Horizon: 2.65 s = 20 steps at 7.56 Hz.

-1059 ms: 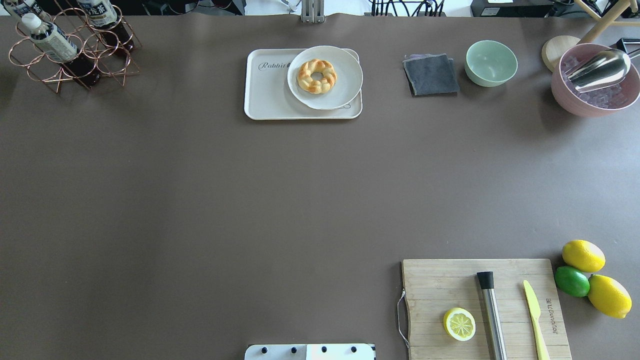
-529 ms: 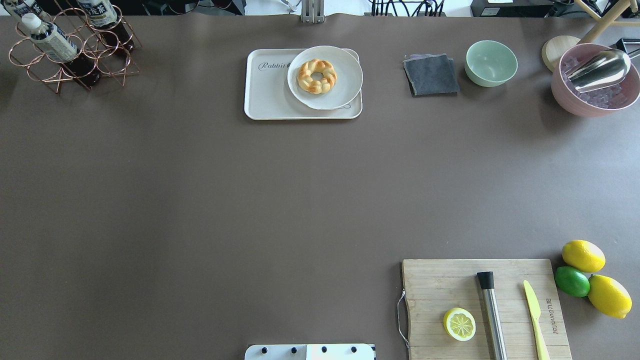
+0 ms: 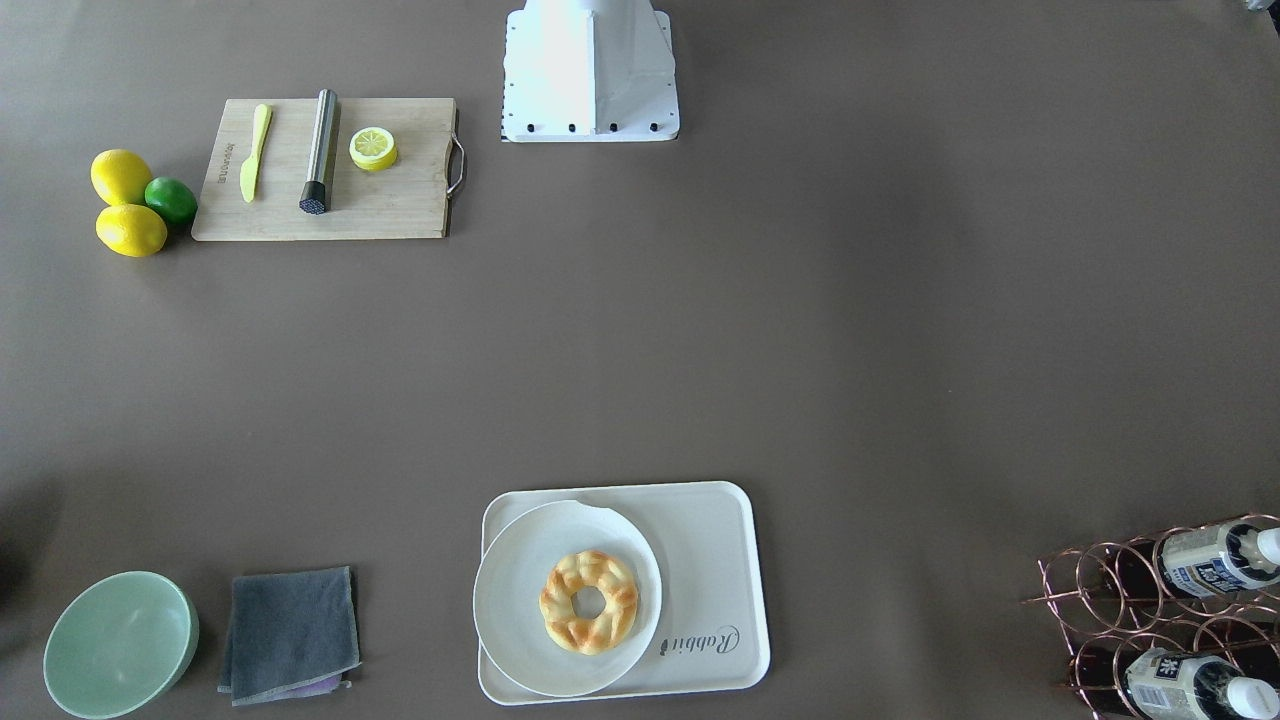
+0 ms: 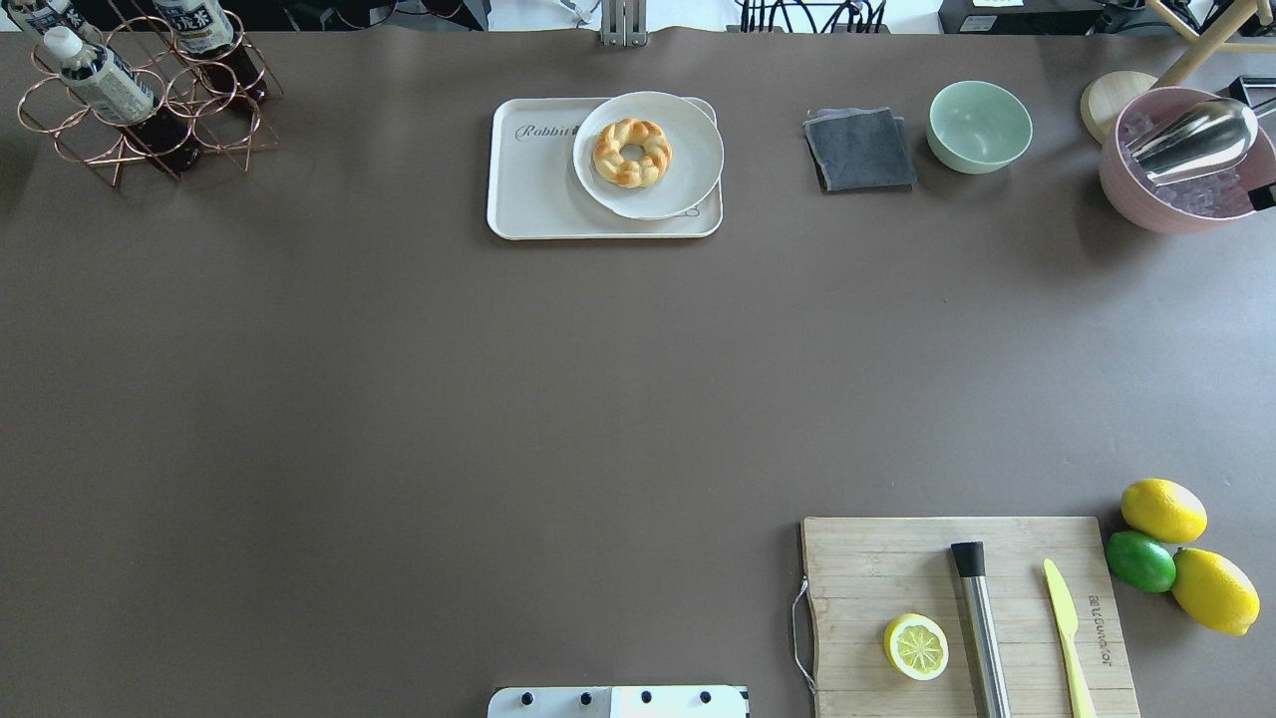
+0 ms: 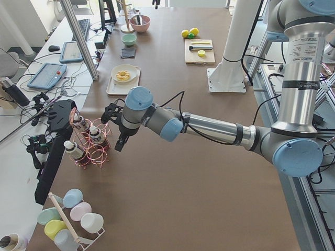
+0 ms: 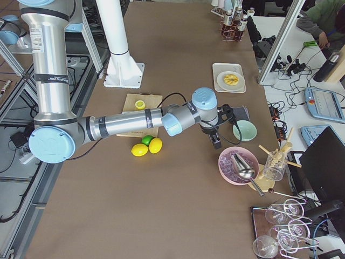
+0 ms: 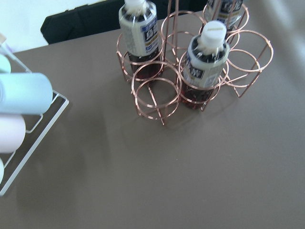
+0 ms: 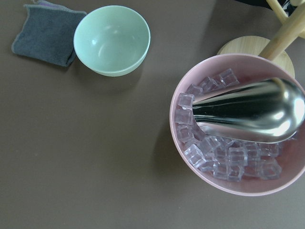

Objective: Place tea on tray

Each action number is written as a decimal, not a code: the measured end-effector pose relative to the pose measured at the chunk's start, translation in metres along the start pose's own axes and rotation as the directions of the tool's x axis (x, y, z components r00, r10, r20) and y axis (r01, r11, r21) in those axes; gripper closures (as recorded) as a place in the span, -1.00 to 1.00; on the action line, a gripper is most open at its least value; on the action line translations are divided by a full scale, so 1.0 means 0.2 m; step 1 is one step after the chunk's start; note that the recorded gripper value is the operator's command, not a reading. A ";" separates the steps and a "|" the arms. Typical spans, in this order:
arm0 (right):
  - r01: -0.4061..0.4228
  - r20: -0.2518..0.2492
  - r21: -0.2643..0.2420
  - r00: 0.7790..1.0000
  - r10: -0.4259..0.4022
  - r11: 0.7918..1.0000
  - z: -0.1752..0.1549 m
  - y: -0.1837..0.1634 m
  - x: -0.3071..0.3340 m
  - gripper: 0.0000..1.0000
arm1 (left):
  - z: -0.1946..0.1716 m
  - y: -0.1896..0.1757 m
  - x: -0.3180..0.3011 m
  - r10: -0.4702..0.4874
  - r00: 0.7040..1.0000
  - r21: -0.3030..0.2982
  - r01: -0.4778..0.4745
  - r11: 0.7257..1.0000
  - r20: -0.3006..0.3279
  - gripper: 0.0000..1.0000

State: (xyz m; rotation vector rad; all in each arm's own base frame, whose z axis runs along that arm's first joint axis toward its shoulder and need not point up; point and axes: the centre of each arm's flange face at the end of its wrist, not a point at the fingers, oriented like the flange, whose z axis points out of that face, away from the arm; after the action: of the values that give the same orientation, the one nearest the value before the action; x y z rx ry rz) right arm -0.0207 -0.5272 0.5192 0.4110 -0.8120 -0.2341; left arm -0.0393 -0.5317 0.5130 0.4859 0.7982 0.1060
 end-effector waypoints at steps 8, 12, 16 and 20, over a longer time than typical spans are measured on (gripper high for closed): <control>-0.041 0.015 0.025 0.999 0.041 0.999 0.23 -0.44 -0.62 -1.00 | 0.50 -0.47 0.32 -0.101 0.994 0.317 0.080 0.945 0.052 -0.60; -0.038 0.008 0.029 0.999 0.038 0.999 0.24 -0.45 -0.63 -1.00 | 0.68 -0.58 0.32 -0.128 0.989 0.356 0.096 0.929 0.068 -0.57; -0.037 0.000 0.031 0.999 0.037 0.999 0.24 -0.45 -0.63 -1.00 | 0.85 -0.53 0.40 -0.133 0.990 0.378 0.104 0.920 0.052 -0.34; -0.036 -0.001 0.032 0.999 0.036 0.999 0.24 -0.45 -0.63 -1.00 | 0.84 -0.51 0.36 -0.133 0.990 0.383 0.102 0.918 0.056 -0.22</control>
State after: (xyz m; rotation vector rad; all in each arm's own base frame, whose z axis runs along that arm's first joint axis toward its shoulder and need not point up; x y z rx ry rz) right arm -0.1454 -0.5751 0.4267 0.4262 -0.8219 -0.1877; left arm 0.1217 -0.6666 0.5191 0.8020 0.7682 -0.1840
